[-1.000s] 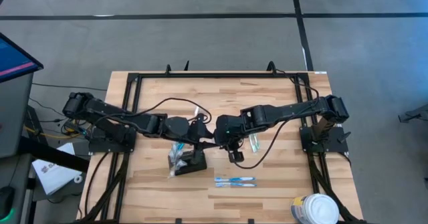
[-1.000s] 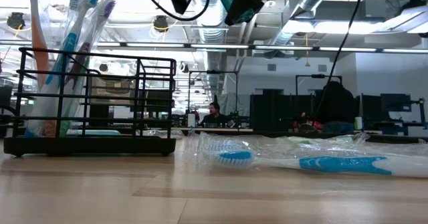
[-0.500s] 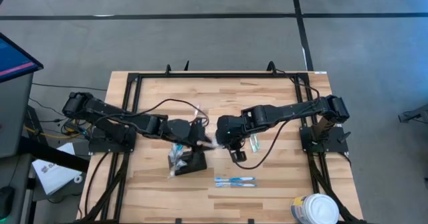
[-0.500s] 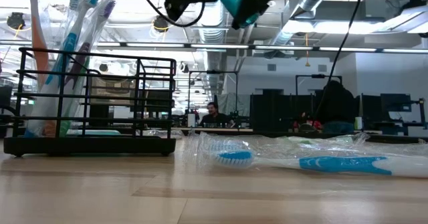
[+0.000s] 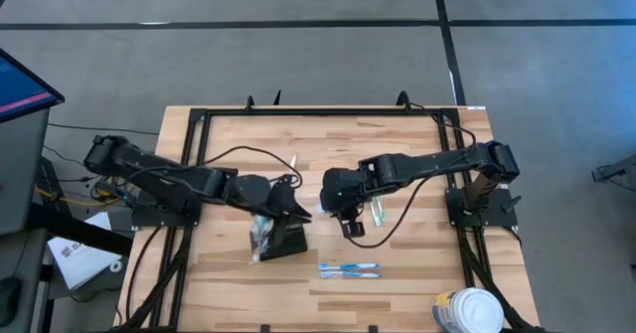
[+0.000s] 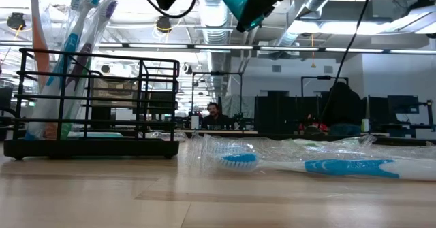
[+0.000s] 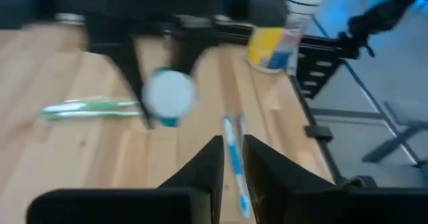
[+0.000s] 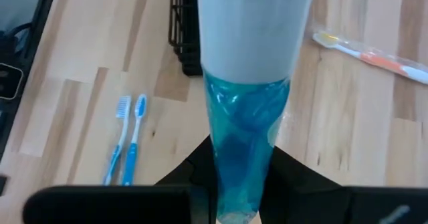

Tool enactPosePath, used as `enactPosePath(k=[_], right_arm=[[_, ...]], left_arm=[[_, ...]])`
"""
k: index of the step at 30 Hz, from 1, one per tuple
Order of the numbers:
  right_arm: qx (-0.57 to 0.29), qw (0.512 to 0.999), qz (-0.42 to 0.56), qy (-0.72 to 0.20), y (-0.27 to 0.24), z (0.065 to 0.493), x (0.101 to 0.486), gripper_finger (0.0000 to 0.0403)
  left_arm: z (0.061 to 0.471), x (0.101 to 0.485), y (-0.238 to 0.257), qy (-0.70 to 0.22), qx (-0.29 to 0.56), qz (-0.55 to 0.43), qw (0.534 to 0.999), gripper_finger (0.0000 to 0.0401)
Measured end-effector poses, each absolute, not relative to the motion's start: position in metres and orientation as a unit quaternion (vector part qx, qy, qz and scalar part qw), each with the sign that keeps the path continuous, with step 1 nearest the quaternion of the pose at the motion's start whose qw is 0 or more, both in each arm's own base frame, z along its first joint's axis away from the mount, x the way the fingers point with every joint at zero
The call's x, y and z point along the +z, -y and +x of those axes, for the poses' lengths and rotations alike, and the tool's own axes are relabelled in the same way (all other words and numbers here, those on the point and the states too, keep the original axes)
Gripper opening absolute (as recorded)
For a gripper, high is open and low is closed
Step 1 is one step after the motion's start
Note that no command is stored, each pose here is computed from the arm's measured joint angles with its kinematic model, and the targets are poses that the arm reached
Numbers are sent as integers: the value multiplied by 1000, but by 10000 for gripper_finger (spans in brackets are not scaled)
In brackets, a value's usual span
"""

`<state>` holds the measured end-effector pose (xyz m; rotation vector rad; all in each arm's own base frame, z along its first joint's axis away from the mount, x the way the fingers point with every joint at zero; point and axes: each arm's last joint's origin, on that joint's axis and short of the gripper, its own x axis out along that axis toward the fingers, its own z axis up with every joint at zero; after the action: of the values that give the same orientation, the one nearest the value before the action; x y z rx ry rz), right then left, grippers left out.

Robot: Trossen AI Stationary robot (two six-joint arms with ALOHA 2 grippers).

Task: Pick & Place toothbrushing station
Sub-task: Put the mouthwash into the black toothbrush rack

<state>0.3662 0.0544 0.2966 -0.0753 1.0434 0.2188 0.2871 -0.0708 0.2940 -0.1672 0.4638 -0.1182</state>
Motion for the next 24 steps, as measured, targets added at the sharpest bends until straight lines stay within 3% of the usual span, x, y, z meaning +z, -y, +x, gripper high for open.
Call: enactPosePath(k=[5, 17, 24], right_arm=[[107, 859, -35, -499, -56, 366, 296, 59], [108, 865, -38, -488, -55, 369, 297, 59], [110, 867, -42, -484, -55, 369, 297, 59]], left_arm=[[285, 299, 66, -211, -14, -74, 975, 79], [291, 297, 65, -197, 18, -71, 978, 211], [296, 296, 65, -186, 16, -61, 981, 239]])
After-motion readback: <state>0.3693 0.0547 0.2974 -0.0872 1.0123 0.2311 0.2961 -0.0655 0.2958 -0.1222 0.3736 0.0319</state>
